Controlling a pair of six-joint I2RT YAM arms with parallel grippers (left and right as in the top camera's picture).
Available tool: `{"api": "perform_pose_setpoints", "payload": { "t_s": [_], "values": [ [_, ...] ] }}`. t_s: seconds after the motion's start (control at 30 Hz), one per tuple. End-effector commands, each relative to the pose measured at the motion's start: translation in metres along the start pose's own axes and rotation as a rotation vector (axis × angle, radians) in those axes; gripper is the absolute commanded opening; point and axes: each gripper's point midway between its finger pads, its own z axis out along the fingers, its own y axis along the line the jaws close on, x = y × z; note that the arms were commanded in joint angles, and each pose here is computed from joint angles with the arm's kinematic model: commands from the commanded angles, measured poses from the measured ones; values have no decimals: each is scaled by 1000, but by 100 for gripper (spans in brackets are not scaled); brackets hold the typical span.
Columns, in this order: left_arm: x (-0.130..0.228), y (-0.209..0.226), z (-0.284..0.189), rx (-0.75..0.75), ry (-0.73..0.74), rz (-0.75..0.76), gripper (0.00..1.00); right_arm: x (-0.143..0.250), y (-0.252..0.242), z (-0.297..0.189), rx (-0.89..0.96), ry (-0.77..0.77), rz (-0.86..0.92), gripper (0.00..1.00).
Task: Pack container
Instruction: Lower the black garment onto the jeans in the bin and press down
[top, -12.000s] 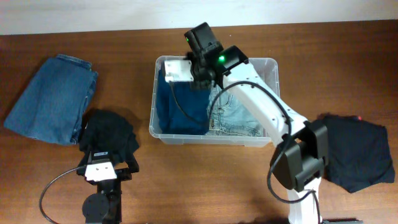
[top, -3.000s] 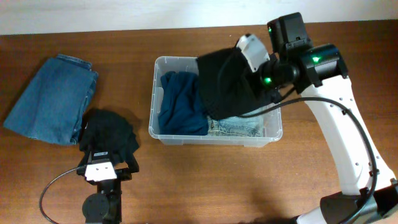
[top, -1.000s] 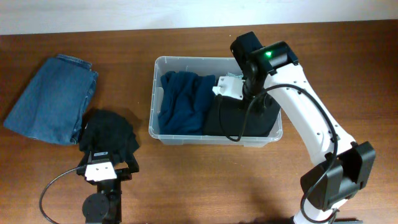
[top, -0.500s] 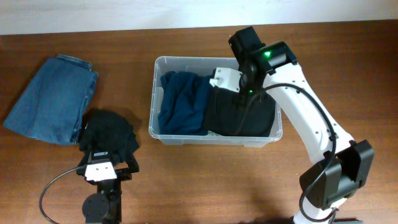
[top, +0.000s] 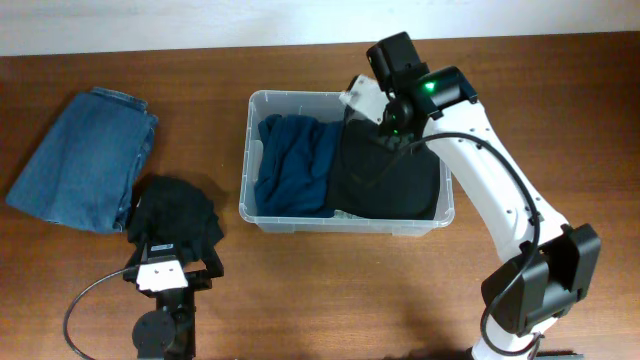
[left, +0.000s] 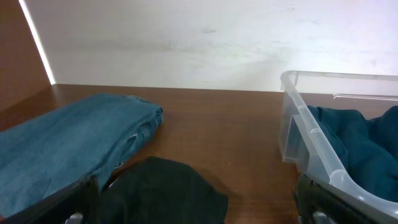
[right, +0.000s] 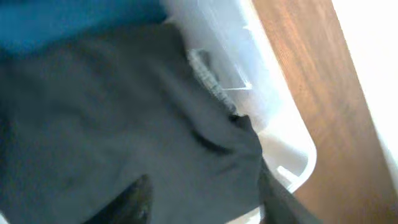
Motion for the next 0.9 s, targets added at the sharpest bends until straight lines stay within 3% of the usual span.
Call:
{"api": "perform_pose_setpoints", "payload": {
  "t_s": [0.0, 0.27, 0.57, 0.67, 0.87],
  "values": [
    [0, 0, 0, -1, -2, 12, 99, 3, -12, 2, 29, -1, 268, 43],
    [0, 0, 0, -1, -1, 12, 99, -5, -3, 24, -51, -14, 468, 41],
    [0, 0, 0, -1, -1, 12, 99, 3, 25, 75, -157, 90, 470, 42],
    [0, 0, 0, -1, -1, 12, 100, 5, 28, 87, -164, 108, 468, 59],
    [0, 0, 0, -1, -1, 12, 99, 2, 27, 89, -159, 95, 469, 66]
  ]
}}
